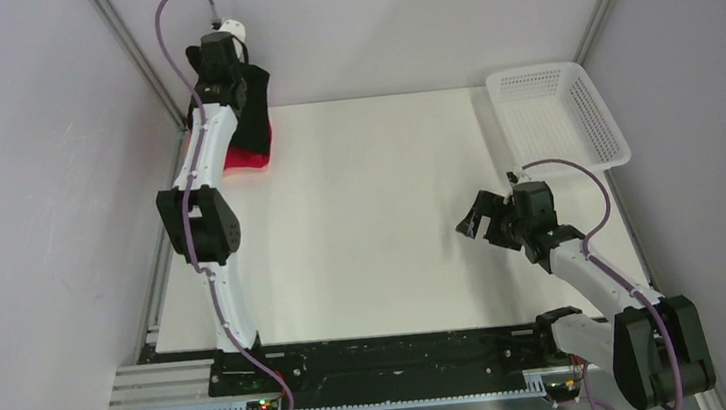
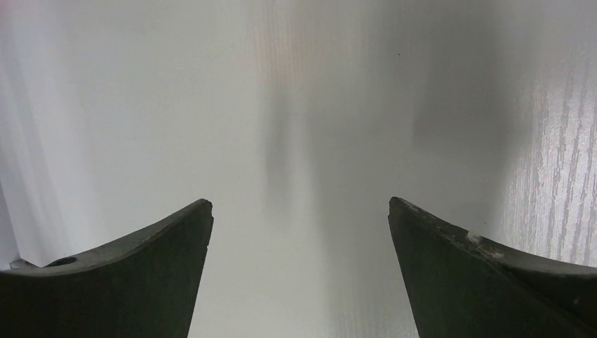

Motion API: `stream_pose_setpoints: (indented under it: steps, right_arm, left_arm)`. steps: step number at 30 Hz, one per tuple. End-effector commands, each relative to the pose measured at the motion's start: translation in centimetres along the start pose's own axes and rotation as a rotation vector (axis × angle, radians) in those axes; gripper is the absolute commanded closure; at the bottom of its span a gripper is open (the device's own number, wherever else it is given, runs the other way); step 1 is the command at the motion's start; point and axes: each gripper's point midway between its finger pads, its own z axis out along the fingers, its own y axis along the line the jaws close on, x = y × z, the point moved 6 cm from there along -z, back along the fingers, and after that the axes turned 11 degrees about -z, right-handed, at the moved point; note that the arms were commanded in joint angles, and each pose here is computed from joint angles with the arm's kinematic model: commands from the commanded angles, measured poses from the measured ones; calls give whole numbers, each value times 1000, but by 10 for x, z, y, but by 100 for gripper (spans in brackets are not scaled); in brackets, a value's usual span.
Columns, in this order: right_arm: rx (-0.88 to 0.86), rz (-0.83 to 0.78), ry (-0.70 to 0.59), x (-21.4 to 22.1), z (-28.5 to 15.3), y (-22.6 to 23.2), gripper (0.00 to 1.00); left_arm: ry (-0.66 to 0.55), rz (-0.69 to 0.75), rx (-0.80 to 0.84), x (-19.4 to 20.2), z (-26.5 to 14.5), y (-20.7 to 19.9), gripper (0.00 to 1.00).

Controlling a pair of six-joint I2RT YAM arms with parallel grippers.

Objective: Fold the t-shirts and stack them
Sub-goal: Put the neatly folded tshirt into the corner of the board with the left arm

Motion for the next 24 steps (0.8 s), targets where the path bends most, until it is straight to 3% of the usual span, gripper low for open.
stream_pose_setpoints:
  steps: [1,7,14,16,18,19,21,24]
  right_arm:
    - [3,-31,-57,-20,-2,4,1]
    - [21,-28,-57,-24,-4,4,1]
    - [53,-29,-70,-29,-2,1,1]
    - [64,-34,-71,-30,0,0,1]
    - [73,-42,-78,-32,2,-2,1]
    - [89,-40,-81,-35,4,-3,1]
    - [97,-30,-82,-38,3,-3,1]
    - [61,-28,-103,-41,-5,4,1]
  left_arm:
    - [-24,-102,-43,4,29,14,100]
    - [34,-112,3,40,68,13,100]
    - [60,-122,-112,59,99,33,100]
    - [64,-109,-123,60,101,35,96]
    - [63,-103,-132,59,100,37,56]
    - [59,-113,-137,57,98,39,14]
    - [46,-163,-150,50,92,42,2]
    - [21,-256,-106,34,68,45,1]
